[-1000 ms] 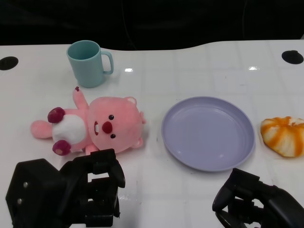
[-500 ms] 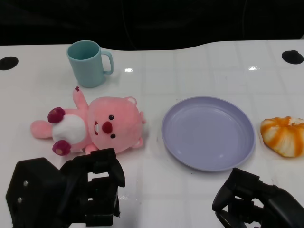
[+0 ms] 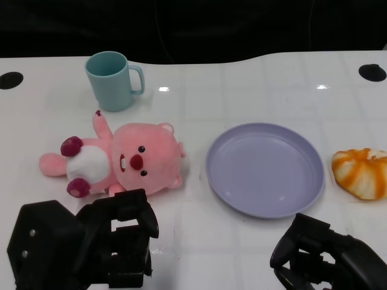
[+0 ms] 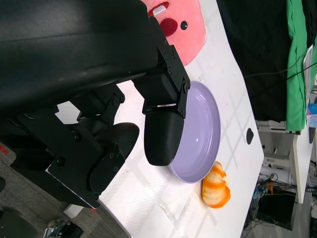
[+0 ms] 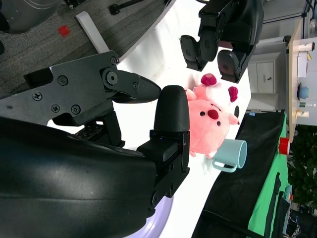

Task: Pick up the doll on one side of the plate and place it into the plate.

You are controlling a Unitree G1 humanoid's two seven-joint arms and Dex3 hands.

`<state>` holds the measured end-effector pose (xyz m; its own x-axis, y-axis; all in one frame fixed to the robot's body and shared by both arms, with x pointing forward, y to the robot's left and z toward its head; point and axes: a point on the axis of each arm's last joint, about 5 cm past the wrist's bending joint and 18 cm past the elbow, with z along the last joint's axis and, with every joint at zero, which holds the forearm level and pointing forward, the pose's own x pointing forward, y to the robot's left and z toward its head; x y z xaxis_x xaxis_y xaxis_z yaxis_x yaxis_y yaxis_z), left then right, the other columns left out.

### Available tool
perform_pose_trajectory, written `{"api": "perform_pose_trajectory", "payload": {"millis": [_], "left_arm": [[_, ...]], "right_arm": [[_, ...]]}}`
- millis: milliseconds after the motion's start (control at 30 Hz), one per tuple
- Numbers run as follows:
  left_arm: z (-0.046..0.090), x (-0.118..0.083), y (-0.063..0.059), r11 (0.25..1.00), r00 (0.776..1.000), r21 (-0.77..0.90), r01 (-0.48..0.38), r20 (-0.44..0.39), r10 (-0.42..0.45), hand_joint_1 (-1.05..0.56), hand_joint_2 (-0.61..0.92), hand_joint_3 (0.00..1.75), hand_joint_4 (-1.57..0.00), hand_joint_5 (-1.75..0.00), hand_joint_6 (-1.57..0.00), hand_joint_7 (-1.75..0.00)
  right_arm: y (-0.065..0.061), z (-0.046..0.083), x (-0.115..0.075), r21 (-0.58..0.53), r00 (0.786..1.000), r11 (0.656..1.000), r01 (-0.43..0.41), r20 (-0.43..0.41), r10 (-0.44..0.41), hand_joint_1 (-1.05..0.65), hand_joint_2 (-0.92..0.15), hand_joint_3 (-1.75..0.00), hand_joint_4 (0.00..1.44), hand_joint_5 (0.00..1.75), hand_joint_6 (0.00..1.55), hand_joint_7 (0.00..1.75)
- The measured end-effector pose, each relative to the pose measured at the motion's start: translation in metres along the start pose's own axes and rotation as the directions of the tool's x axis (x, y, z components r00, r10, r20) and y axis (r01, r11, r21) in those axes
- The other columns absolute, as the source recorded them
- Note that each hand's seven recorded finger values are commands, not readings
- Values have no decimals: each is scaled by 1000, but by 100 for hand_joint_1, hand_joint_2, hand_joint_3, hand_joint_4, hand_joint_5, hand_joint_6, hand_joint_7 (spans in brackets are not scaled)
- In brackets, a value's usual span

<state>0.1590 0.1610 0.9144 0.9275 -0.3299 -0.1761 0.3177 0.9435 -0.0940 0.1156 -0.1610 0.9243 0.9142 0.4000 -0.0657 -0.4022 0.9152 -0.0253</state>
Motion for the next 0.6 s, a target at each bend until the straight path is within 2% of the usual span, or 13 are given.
{"api": "perform_pose_trajectory", "payload": {"millis": [133, 367, 533, 600], "left_arm": [[0, 0, 0, 1000, 1000, 0, -2, 2, 2, -2, 37, 152, -89, -175, -81, -163], [1, 0, 5, 1000, 998, -10, -29, 49, 29, -4, 41, 135, -74, -159, -75, -124], [4, 0, 7, 999, 996, -1, -39, 74, 39, -13, 46, 112, -69, -138, -69, -101], [5, 0, 9, 999, 996, 17, -46, 81, 44, -15, 54, 96, -64, -128, -65, -83]], "right_arm": [[0, 0, 0, 1, 1000, 1000, -2, 0, 2, -26, -89, -58, 65, 175, 46, 166], [1, 0, 0, 1, 1000, 1000, -2, 0, 2, -26, -89, -58, 66, 175, 46, 166], [2, 0, 1, 8, 1000, 1000, -2, -4, 2, -26, -89, -59, 65, 175, 46, 166], [3, 0, 1, 10, 1000, 1000, -3, -3, 3, -26, -88, -59, 65, 175, 46, 166]]}}
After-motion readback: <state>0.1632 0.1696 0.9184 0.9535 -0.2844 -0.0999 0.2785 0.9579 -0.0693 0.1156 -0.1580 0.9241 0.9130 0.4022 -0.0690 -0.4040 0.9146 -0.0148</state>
